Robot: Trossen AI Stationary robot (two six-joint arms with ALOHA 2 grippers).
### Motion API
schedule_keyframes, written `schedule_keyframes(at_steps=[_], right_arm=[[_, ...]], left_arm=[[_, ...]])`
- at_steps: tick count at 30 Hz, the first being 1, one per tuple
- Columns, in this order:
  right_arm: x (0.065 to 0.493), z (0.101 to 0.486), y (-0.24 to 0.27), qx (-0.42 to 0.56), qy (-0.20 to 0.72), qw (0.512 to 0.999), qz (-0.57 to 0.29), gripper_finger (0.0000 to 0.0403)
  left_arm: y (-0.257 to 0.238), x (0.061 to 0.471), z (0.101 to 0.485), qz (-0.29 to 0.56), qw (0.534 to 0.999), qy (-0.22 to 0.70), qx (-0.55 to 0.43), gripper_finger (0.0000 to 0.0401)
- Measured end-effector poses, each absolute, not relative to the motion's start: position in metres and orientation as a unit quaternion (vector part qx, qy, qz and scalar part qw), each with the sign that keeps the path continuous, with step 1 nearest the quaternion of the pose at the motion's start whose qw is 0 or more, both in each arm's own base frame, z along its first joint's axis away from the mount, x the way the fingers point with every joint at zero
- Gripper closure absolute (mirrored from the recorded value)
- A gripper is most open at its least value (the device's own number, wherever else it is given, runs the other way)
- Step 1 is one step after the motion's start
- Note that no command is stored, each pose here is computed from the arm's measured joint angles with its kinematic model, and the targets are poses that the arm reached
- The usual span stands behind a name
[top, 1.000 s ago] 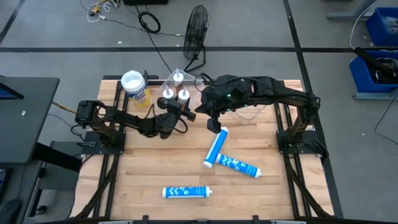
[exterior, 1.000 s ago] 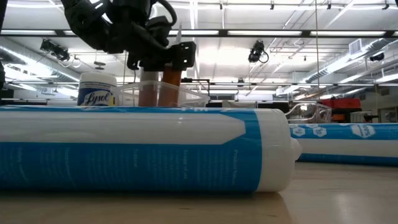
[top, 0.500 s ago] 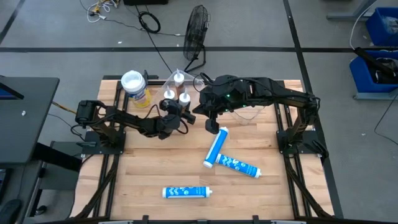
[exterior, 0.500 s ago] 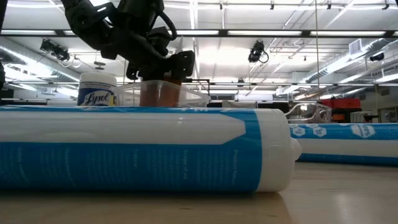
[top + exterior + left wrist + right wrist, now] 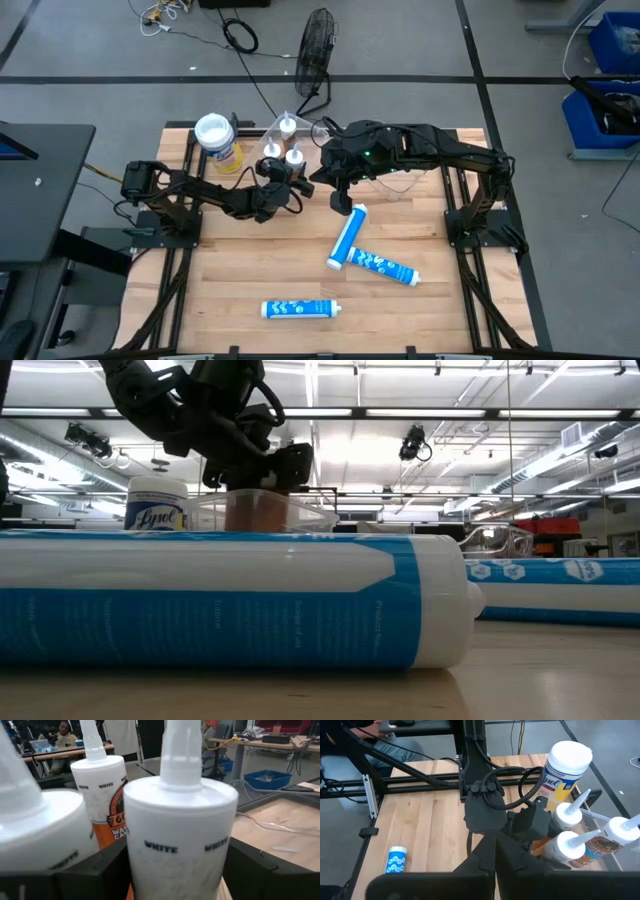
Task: Pick & place silicon tubes, Sealant and Lysol wipes
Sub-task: Put the brown sealant into the white transparent bin
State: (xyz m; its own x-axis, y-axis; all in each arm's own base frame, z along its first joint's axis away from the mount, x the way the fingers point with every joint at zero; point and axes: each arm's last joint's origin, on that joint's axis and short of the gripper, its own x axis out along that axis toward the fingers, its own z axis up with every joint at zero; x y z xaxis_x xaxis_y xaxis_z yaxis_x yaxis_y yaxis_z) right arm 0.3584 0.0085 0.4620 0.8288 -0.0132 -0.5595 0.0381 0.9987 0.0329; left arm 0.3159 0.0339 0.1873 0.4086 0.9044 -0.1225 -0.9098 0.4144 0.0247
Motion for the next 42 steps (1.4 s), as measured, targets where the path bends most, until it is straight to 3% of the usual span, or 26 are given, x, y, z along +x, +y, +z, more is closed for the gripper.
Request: schedule_keyframes(at_steps=[8, 42], right_arm=[[0.359, 0.462, 0.008, 0.021, 0.291, 0.956, -0.013, 0.0402], [0.361, 0.466, 0.009, 0.047, 0.270, 0.962, -0.019, 0.0402]], left_arm=[[0.032, 0.316, 0.187, 0.537, 0.841, 0.059, -0.022, 0.0108], [0.002, 0.313, 0.238, 0.524, 0.846, -0.008, 0.100, 0.0110]])
